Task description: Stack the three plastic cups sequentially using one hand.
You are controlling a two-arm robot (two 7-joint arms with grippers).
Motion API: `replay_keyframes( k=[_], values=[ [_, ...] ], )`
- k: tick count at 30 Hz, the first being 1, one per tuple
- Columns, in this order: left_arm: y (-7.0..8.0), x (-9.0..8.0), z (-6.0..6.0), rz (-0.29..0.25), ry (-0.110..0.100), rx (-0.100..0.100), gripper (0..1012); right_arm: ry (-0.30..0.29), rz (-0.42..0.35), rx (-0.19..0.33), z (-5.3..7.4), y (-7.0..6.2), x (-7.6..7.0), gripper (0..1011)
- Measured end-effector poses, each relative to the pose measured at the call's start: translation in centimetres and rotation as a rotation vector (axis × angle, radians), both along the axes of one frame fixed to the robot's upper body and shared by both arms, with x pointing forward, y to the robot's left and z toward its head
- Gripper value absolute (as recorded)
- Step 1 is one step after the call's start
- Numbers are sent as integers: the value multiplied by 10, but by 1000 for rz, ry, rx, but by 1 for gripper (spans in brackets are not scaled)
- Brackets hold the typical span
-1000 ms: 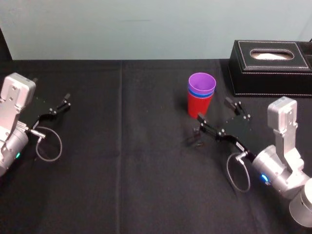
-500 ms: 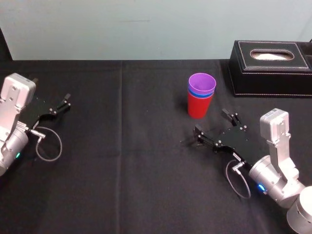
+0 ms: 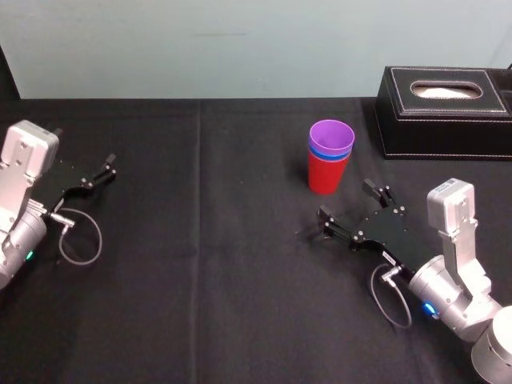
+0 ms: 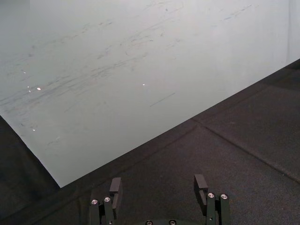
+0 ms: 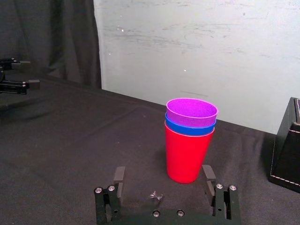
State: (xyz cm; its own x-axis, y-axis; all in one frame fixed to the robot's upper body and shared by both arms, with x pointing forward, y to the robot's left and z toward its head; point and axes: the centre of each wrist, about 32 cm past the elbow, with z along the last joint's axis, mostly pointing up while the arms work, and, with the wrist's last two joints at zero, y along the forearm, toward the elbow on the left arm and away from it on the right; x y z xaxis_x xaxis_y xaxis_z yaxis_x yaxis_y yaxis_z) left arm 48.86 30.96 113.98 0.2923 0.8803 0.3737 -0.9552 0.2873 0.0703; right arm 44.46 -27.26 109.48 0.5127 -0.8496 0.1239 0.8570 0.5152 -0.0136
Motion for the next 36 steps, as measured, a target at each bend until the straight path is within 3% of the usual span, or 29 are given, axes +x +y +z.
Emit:
replay_keyframes(
  k=[36],
  values=[
    [0, 0, 0, 0, 0, 0, 1005, 0, -1, 1, 0, 0, 1, 1004]
  ],
)
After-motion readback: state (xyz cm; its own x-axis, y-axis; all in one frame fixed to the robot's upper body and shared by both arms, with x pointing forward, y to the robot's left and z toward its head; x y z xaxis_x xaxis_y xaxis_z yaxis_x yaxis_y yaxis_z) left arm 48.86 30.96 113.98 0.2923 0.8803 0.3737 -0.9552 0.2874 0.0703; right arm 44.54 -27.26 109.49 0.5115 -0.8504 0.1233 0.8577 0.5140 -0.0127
